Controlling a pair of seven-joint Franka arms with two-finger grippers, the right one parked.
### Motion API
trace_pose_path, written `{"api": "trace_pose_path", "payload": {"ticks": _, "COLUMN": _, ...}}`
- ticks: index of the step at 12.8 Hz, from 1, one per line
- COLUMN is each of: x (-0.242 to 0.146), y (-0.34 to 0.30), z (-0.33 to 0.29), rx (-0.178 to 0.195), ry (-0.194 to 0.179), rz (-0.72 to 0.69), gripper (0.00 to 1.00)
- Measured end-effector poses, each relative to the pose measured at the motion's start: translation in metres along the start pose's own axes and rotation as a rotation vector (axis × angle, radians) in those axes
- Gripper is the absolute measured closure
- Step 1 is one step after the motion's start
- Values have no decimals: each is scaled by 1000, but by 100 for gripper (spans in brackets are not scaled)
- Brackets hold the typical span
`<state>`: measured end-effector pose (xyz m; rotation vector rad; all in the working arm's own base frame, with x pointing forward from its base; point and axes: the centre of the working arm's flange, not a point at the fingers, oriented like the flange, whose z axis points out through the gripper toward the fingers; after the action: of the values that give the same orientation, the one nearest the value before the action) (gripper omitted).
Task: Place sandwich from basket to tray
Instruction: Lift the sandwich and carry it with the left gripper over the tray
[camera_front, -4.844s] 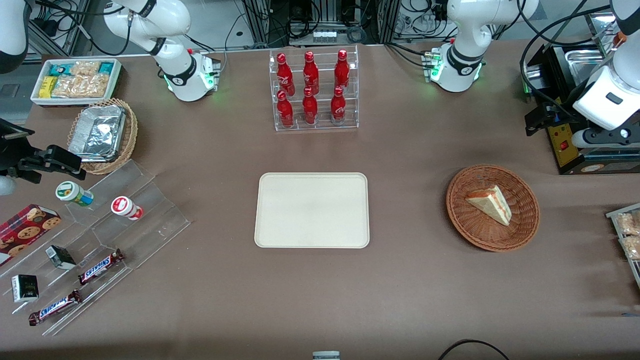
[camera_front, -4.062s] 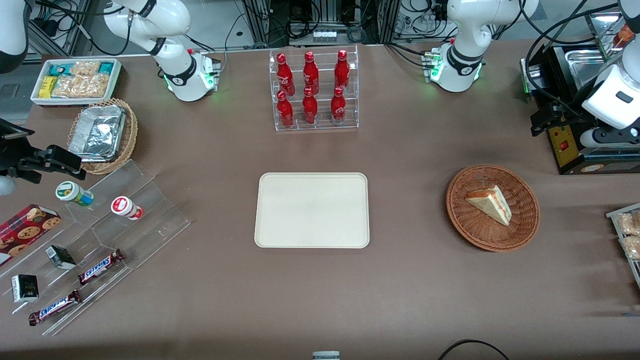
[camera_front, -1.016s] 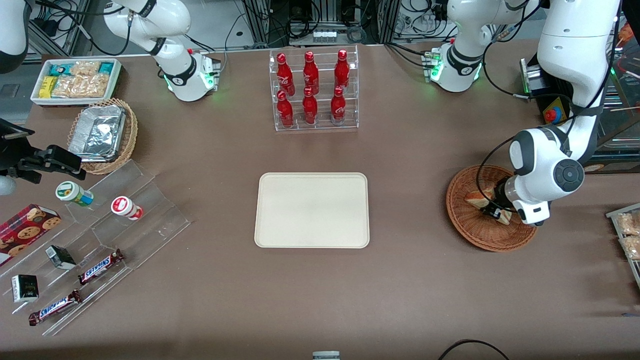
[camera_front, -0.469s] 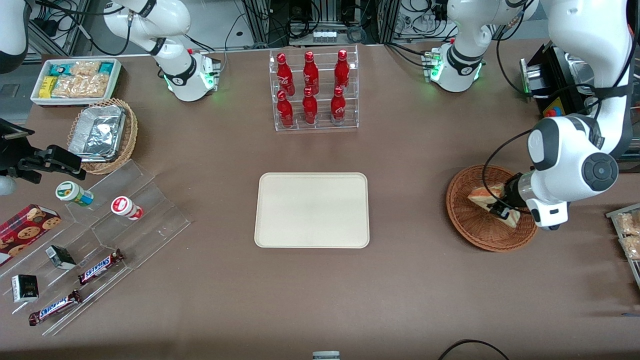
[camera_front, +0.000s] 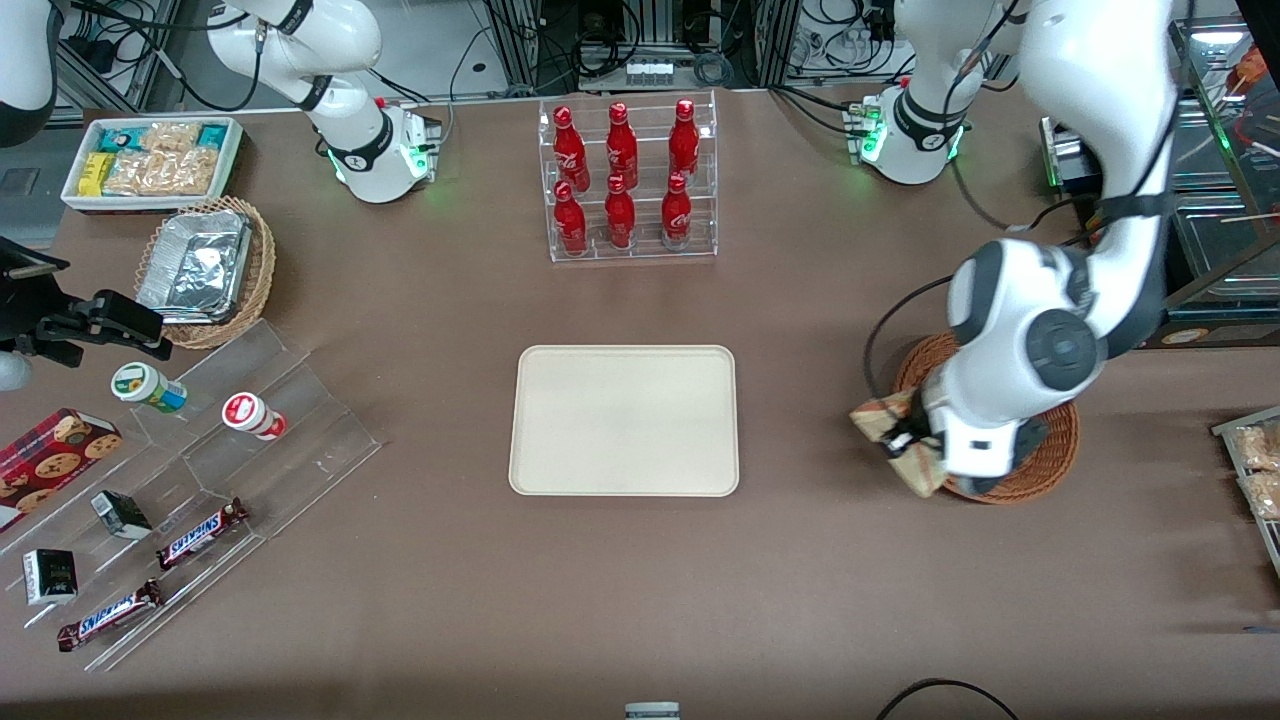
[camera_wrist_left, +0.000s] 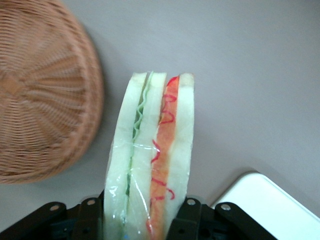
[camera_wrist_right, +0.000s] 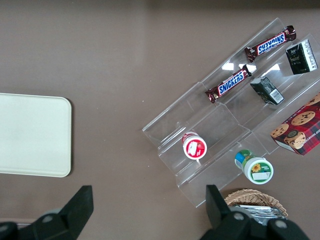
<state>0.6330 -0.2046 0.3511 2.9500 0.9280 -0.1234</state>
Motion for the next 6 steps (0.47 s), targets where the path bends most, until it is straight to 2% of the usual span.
{"api": "trace_pose_path", "payload": {"ticks": 6, "x": -107, "y": 122, "z": 64, "rx": -16, "ry": -20, "rz": 322, "gripper": 53}}
